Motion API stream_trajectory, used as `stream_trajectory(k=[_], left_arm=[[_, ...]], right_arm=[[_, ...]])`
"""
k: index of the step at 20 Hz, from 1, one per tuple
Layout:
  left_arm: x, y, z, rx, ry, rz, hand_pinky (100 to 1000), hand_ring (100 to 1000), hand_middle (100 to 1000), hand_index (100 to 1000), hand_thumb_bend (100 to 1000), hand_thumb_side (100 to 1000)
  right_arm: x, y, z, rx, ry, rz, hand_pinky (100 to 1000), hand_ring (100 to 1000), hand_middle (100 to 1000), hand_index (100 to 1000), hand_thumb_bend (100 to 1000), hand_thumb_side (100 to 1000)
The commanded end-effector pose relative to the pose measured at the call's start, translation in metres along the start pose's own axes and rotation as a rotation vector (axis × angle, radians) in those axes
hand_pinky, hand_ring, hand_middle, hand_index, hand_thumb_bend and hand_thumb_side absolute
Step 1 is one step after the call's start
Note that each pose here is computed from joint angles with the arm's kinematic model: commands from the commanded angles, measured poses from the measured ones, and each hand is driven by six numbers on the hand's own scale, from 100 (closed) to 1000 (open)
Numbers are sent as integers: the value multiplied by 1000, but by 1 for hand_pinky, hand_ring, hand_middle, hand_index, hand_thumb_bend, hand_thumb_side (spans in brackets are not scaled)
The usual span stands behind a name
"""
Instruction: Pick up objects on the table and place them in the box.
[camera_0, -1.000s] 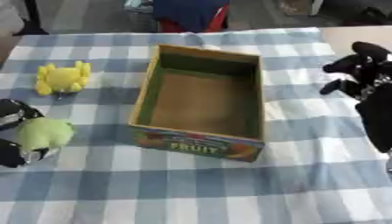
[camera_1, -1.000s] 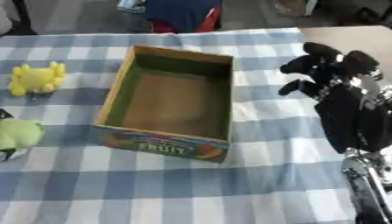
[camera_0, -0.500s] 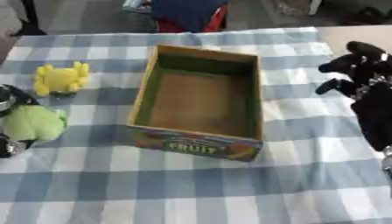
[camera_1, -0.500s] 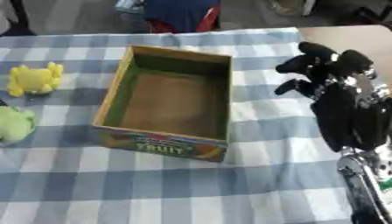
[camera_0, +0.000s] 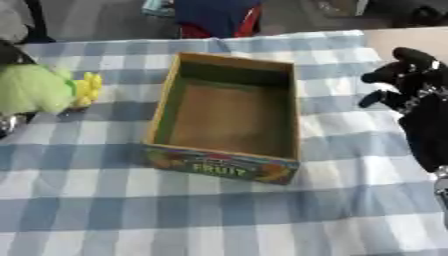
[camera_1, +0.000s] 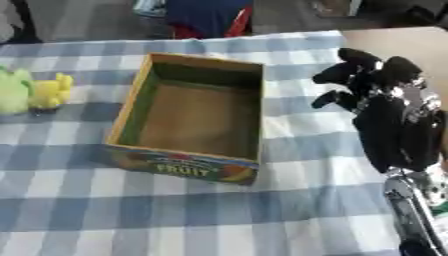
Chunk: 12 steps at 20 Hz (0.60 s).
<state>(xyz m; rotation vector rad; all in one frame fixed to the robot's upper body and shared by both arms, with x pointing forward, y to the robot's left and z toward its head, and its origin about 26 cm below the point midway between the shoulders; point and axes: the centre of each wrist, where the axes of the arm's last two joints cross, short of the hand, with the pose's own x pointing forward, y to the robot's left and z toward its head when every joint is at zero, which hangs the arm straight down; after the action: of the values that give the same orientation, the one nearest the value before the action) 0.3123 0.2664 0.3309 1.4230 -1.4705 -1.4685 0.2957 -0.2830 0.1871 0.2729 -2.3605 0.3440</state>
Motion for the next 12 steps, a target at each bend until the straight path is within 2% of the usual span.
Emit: stream_trajectory(k=[1,6,12], left_arm=[[9,20,-3,94,-20,-18,128,642,538,713,100,154],[34,34,-28,224,-91,24,106,633,512,691,100,167],[63,32,-65,356,-128,25,112,638,510,679,100,166]], right_arm=[[9,0,-7,32,-30,-1,552,738,646,845,100,1000],[11,7,-19,86,-56,-51,553,740,647,846,100,1000],[15,18,-36,154,-103,-118,557,742,650,846,100,1000]])
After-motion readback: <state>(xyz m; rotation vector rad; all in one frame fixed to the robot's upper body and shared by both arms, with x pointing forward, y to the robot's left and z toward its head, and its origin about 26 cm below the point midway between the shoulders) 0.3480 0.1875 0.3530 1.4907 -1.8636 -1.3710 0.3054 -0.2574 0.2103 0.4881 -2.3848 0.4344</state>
